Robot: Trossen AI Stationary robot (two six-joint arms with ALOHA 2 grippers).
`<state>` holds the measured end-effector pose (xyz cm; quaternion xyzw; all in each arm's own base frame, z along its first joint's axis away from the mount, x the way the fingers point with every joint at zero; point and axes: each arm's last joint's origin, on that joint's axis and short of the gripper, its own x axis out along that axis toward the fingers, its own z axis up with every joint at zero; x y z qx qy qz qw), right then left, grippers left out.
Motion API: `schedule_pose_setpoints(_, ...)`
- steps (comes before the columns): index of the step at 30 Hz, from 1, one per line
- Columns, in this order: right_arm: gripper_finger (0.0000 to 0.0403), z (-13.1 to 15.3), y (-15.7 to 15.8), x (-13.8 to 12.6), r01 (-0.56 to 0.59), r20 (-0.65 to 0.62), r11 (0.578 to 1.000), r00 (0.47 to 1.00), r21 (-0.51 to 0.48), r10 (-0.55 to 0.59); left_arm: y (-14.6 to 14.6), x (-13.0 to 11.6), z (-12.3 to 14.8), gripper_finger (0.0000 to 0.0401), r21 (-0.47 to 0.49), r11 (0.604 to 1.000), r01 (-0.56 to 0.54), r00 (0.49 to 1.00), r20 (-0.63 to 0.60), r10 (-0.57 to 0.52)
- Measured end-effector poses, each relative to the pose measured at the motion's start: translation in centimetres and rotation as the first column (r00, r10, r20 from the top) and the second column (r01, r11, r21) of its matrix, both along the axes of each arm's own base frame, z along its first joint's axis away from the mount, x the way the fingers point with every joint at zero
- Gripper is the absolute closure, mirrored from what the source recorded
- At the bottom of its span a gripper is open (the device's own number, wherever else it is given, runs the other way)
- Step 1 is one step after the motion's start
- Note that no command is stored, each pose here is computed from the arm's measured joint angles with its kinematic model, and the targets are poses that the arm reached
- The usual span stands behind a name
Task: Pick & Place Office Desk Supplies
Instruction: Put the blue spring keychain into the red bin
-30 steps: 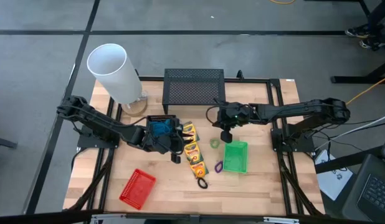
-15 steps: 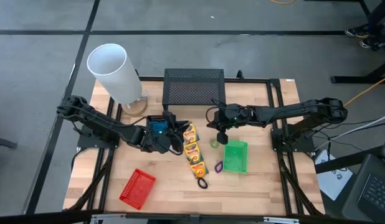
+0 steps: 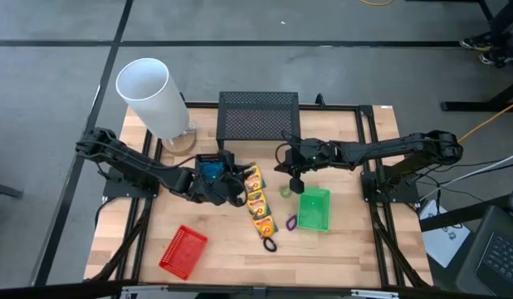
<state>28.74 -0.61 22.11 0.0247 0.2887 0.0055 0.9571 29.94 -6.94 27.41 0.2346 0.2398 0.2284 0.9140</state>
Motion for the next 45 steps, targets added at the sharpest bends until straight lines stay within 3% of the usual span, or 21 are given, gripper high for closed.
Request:
schedule_pose_setpoints(3,0.0393,0.1,-0.1,0.1,0.04,0.012,0.999,0.999,-0.022,-0.039,0.3,-0.1,-0.7,0.0329,-0.183,0.983,-0.008,1.0,0.012,0.011)
schedule_pose_setpoints(7,0.0393,0.2,-0.2,0.2,0.057,0.029,0.998,0.998,-0.032,-0.056,0.7,-0.1,-1.5,0.0333,-0.43,0.903,0.013,1.0,0.0,-0.014)
schedule_pose_setpoints(10,0.0393,0.5,-0.2,0.3,0.069,0.059,0.997,0.996,-0.024,-0.068,0.9,0.1,-2.3,0.0333,-0.515,0.857,0.015,0.998,-0.038,-0.041)
schedule_pose_setpoints(16,0.0393,0.7,-0.2,0.4,0.061,0.085,0.998,0.995,-0.018,-0.06,1.8,0.3,-5.0,0.0332,-0.458,0.877,-0.147,0.978,-0.202,0.058)
schedule_pose_setpoints(21,0.0393,0.7,-0.2,0.4,0.086,0.088,0.996,0.992,0.019,-0.087,3.2,0.6,-7.1,0.0326,-0.432,0.862,-0.265,0.939,-0.32,0.128)
schedule_pose_setpoints(24,0.0393,0.7,-0.1,0.4,0.077,0.083,0.994,0.993,0.083,-0.084,3.9,1.0,-7.9,0.0326,-0.412,0.866,-0.283,0.931,-0.335,0.145)
schedule_pose_setpoints(28,0.0385,0.6,0.2,0.4,0.047,0.063,0.987,0.996,0.154,-0.057,4.0,1.6,-8.4,0.0316,-0.416,0.88,-0.229,0.933,-0.351,0.077)
schedule_pose_setpoints(31,0.0365,0.6,0.8,0.4,0.011,0.067,0.989,0.998,0.145,-0.021,3.9,1.8,-8.5,0.0295,-0.413,0.886,-0.21,0.935,-0.349,0.059)
schedule_pose_setpoints(45,0.0219,0.6,0.9,0.4,0.07,0.069,0.992,0.995,0.108,-0.078,4.4,1.8,-8.5,0.0192,-0.435,0.872,-0.223,0.935,-0.35,0.065)
